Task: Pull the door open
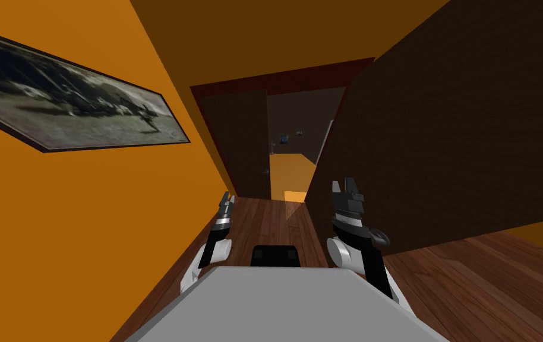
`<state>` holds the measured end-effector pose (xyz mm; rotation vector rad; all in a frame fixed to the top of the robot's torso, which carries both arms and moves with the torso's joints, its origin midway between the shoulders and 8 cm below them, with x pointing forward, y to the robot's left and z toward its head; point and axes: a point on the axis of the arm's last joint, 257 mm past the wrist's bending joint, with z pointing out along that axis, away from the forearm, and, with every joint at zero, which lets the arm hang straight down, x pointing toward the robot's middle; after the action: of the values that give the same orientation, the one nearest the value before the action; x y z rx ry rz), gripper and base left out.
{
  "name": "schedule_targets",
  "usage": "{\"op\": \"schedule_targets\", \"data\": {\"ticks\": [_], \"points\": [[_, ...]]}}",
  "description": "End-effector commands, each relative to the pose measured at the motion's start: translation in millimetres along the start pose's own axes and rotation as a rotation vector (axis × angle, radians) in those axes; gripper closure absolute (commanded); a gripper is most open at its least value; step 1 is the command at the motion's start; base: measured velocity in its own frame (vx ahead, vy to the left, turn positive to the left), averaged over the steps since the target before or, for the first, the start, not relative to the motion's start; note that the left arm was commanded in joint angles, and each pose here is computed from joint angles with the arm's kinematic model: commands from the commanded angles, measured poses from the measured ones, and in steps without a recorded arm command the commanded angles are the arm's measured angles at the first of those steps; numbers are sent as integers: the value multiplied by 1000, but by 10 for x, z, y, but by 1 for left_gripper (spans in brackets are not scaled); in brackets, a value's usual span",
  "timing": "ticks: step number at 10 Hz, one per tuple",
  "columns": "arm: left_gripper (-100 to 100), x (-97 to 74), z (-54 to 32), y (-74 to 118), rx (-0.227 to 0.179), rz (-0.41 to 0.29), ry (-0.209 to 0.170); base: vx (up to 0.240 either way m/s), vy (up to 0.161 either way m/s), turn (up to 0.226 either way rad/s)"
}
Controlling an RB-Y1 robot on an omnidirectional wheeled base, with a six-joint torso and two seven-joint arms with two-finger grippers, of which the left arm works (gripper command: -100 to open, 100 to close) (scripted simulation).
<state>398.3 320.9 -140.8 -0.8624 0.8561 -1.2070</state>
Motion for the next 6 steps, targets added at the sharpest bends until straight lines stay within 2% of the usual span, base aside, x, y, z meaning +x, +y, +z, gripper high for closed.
{"op": "schedule_targets", "data": {"ticks": [1,6], "points": [[-100,5,-29,105,-15,-7,5,108,-30,-53],[-100,-35,-118,446,-67,-24,17,101,-30,-61]]}}
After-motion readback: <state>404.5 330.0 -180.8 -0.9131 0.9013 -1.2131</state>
